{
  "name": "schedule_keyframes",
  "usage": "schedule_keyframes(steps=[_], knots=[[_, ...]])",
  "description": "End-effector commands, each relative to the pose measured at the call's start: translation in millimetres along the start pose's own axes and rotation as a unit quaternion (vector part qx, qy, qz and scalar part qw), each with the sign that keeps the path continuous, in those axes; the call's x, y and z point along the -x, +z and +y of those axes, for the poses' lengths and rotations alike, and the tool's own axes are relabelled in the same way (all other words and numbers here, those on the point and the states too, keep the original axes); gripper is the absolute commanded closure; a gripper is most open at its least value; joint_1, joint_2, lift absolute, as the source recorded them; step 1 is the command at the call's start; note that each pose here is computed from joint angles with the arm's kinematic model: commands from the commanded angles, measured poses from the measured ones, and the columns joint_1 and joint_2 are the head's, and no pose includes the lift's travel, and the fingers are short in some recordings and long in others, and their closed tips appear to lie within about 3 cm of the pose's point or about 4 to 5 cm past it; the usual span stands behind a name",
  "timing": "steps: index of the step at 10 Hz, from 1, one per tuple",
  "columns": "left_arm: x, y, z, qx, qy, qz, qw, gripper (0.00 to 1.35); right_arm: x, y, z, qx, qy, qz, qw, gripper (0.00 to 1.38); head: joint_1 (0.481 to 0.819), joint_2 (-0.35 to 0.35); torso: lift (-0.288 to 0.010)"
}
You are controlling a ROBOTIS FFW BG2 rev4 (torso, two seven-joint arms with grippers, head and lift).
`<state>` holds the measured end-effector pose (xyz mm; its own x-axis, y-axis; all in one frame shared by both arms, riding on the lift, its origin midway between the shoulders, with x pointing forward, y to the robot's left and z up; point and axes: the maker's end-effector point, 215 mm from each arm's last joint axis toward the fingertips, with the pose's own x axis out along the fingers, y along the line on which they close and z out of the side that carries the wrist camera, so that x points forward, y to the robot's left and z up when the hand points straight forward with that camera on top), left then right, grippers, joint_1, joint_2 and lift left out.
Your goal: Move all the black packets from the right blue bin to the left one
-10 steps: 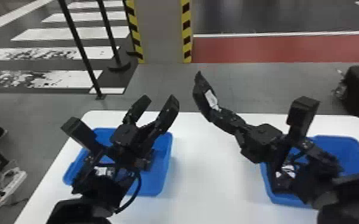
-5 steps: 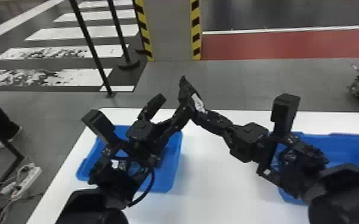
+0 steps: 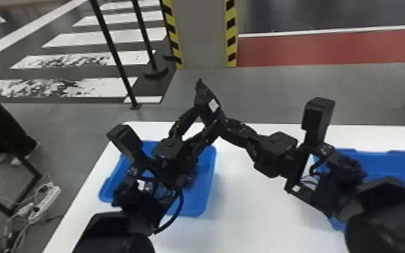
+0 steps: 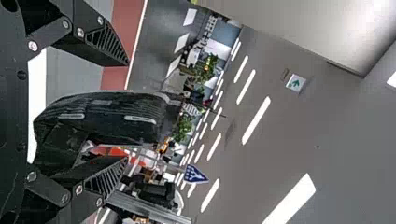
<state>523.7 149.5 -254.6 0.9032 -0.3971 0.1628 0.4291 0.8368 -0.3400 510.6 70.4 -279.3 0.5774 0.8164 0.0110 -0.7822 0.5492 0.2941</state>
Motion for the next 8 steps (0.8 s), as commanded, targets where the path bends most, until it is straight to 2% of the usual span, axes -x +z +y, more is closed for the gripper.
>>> schedule_keyframes(steps=[1,2,3,5,7,8], knots=[[2.9,1.8,3.3,0.001,0.012,-0.009,0.9999,0.66,-5.1,-3.3,18.7,-0.010,0.018,0.000,1.000,1.12,0.655,0.227,-0.110],[3.5,-0.4,5.0,0.002,0.017,-0.006,0.9998,1.12,-6.8,-3.7,23.0,-0.011,0.023,0.000,1.000,1.12,0.655,0.246,-0.110],[3.5,3.5,4.8,0.002,0.017,-0.013,0.9998,1.21,-7.3,-3.5,25.1,-0.011,0.025,0.000,1.000,1.12,0.657,0.256,-0.110],[8.3,26.4,5.1,-0.014,0.019,-0.053,0.9983,1.21,-7.1,-7.8,22.8,-0.014,0.023,0.003,1.000,1.12,0.654,0.264,-0.110],[11.1,33.7,5.9,-0.019,0.021,-0.066,0.9974,1.21,-5.5,-10.4,16.4,-0.014,0.017,-0.001,1.000,1.11,0.647,0.275,-0.110],[12.2,36.7,7.8,-0.021,0.022,-0.070,0.9971,1.21,-2.8,-5.9,13.4,-0.015,0.014,-0.019,1.000,0.84,0.647,0.276,-0.110]])
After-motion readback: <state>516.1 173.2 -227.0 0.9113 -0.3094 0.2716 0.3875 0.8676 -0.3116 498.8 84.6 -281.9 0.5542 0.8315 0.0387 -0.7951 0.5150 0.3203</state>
